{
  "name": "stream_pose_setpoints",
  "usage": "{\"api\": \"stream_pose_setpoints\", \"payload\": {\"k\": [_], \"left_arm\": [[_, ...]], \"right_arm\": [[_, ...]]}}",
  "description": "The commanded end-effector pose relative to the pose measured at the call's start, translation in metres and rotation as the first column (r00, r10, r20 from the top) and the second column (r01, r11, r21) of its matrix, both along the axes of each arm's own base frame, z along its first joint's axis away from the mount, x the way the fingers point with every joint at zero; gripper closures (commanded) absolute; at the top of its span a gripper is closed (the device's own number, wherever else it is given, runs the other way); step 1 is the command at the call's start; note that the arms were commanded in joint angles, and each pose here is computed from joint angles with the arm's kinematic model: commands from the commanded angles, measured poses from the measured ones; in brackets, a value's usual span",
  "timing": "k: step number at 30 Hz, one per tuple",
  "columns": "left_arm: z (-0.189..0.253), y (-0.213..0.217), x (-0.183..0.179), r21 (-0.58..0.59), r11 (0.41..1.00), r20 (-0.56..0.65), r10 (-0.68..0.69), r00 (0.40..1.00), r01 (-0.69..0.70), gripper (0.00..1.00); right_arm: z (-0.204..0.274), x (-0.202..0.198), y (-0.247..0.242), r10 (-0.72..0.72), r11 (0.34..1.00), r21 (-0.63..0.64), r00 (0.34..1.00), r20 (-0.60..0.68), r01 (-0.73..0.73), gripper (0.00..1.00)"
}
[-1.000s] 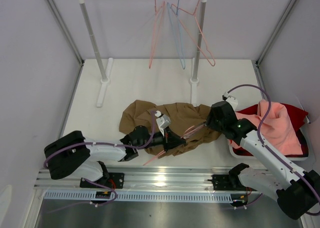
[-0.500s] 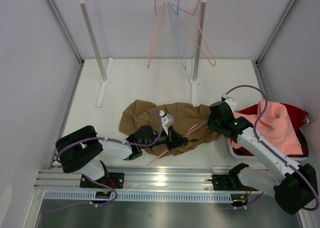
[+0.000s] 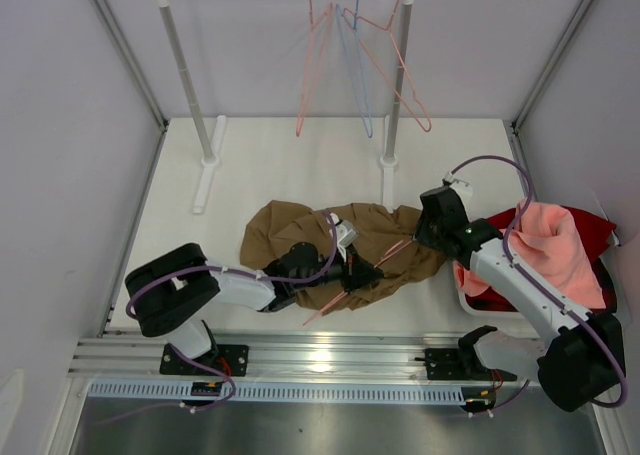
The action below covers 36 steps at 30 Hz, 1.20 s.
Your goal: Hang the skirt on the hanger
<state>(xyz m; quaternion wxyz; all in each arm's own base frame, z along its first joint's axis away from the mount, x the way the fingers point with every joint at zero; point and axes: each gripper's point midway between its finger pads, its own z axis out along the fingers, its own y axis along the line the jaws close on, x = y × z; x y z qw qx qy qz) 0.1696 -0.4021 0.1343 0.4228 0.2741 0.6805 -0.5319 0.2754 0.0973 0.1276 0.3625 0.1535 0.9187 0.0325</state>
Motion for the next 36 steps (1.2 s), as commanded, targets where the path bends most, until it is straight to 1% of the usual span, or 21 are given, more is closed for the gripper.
{"api": "stream_pose_setpoints", "payload": {"k": [1,5,6,7,8,9,11,13,17,20,27,29,32,33,36], "left_arm": [[0.005,-0.009,0.015,0.021,0.999,-0.015,0.030,0.999,-0.030,1.00],[0.002,-0.009,0.019,0.063,0.997,-0.032,0.049,0.998,-0.047,1.00],[0.007,-0.014,0.023,0.070,0.996,-0.028,0.053,0.998,-0.050,1.00],[-0.005,-0.011,0.023,0.122,0.991,-0.054,0.060,0.997,-0.053,1.00],[-0.002,-0.014,0.025,0.125,0.991,-0.052,0.060,0.997,-0.053,1.00],[-0.009,-0.012,0.024,0.150,0.987,-0.064,0.061,0.996,-0.051,1.00],[-0.011,-0.012,0.025,0.165,0.985,-0.070,0.069,0.995,-0.057,1.00],[-0.015,-0.011,0.025,0.175,0.983,-0.076,0.070,0.995,-0.056,1.00],[-0.018,-0.009,0.023,0.175,0.983,-0.085,0.069,0.994,-0.053,1.00],[-0.019,-0.009,0.022,0.174,0.984,-0.089,0.065,0.994,-0.049,1.00],[-0.021,-0.007,0.020,0.179,0.983,-0.087,0.058,0.994,-0.042,1.00],[-0.021,-0.007,0.019,0.180,0.983,-0.086,0.058,0.995,-0.042,1.00],[-0.023,-0.006,0.019,0.184,0.982,-0.089,0.058,0.994,-0.041,1.00],[-0.022,-0.007,0.020,0.183,0.982,-0.088,0.058,0.994,-0.041,1.00],[-0.022,-0.007,0.020,0.185,0.982,-0.087,0.058,0.994,-0.041,1.00]], "right_arm": [[0.020,0.021,0.003,0.006,1.000,0.002,0.998,0.057,-0.006,0.51],[0.015,0.027,0.000,0.002,1.000,-0.005,0.999,0.038,-0.002,0.56],[0.015,0.030,0.000,-0.002,1.000,-0.001,0.999,0.042,0.002,0.57],[0.014,0.032,-0.002,-0.009,1.000,0.000,0.999,0.040,0.009,0.57],[0.010,0.034,-0.002,-0.012,1.000,-0.006,1.000,0.028,0.012,0.58],[0.008,0.036,-0.004,-0.018,1.000,-0.006,1.000,0.024,0.018,0.58],[0.000,0.041,-0.003,-0.022,1.000,-0.008,1.000,0.006,0.022,0.58],[-0.003,0.046,-0.003,-0.027,1.000,-0.003,1.000,-0.001,0.027,0.58],[-0.023,0.055,-0.005,-0.043,0.998,-0.042,0.997,-0.060,0.041,0.58],[-0.035,0.063,-0.007,-0.052,0.998,-0.045,0.995,-0.079,0.049,0.59],[-0.053,0.079,-0.014,-0.079,0.995,-0.065,0.992,-0.103,0.073,0.59],[-0.053,0.084,-0.013,-0.075,0.996,-0.065,0.993,-0.092,0.069,0.59],[-0.058,0.089,-0.013,-0.072,0.995,-0.078,0.992,-0.100,0.064,0.68],[-0.056,0.093,-0.012,-0.068,0.995,-0.078,0.993,-0.095,0.061,0.75],[-0.059,0.095,-0.010,-0.066,0.995,-0.077,0.993,-0.101,0.058,0.89]]}}
